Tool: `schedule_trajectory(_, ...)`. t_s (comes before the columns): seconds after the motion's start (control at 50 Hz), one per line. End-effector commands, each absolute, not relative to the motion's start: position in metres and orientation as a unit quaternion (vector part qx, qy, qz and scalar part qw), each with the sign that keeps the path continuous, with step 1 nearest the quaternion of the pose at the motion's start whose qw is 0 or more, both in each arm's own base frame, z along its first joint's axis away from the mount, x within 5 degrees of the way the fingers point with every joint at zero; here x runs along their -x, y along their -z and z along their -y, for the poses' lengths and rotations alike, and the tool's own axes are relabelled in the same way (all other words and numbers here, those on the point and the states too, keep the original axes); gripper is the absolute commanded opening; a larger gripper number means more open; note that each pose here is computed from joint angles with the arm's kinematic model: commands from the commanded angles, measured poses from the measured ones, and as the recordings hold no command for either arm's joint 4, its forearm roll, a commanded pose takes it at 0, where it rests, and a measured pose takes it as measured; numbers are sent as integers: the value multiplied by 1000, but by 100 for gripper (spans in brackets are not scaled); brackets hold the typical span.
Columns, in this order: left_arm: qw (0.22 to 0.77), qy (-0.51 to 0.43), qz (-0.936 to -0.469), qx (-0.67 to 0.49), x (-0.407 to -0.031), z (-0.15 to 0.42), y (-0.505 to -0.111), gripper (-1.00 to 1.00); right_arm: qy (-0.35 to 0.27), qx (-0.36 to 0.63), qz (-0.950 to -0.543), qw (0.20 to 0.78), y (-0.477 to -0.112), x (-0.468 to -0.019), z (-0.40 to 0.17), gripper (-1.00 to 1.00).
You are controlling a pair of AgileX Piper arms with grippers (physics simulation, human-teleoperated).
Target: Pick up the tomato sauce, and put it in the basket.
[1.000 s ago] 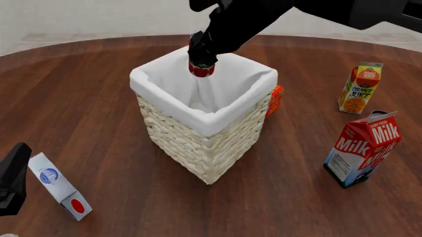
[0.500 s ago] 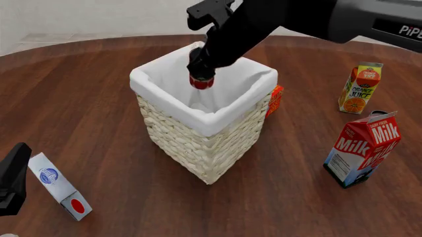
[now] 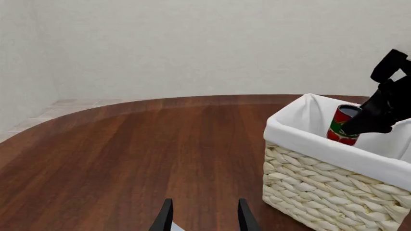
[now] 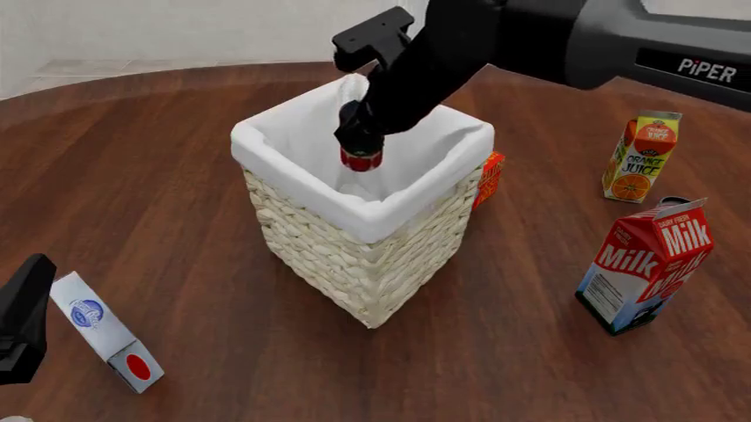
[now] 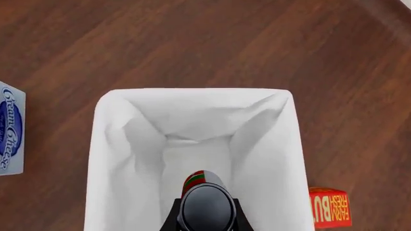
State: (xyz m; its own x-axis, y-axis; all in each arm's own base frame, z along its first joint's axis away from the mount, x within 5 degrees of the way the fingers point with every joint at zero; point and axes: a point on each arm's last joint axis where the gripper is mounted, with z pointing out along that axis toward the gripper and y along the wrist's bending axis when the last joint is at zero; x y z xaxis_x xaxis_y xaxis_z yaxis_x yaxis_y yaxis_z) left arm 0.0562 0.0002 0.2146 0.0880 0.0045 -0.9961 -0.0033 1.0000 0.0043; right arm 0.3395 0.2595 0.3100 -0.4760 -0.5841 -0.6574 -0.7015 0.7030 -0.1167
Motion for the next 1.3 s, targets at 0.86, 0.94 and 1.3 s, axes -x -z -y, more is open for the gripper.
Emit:
schedule_trajectory(0.86, 738, -3, -675, 0, -56, 0, -215, 100, -76, 366, -872, 315, -273, -356, -262, -100)
schedule_trajectory(0.94, 738, -3, -675, 0, -56, 0, -215, 100, -76, 368, -872, 313, -270, -356, -264, -100)
schedule_trajectory(1.3, 738, -3, -675, 0, -56, 0, -215, 100, -75, 369, -873, 310, -263, -360, -266, -100)
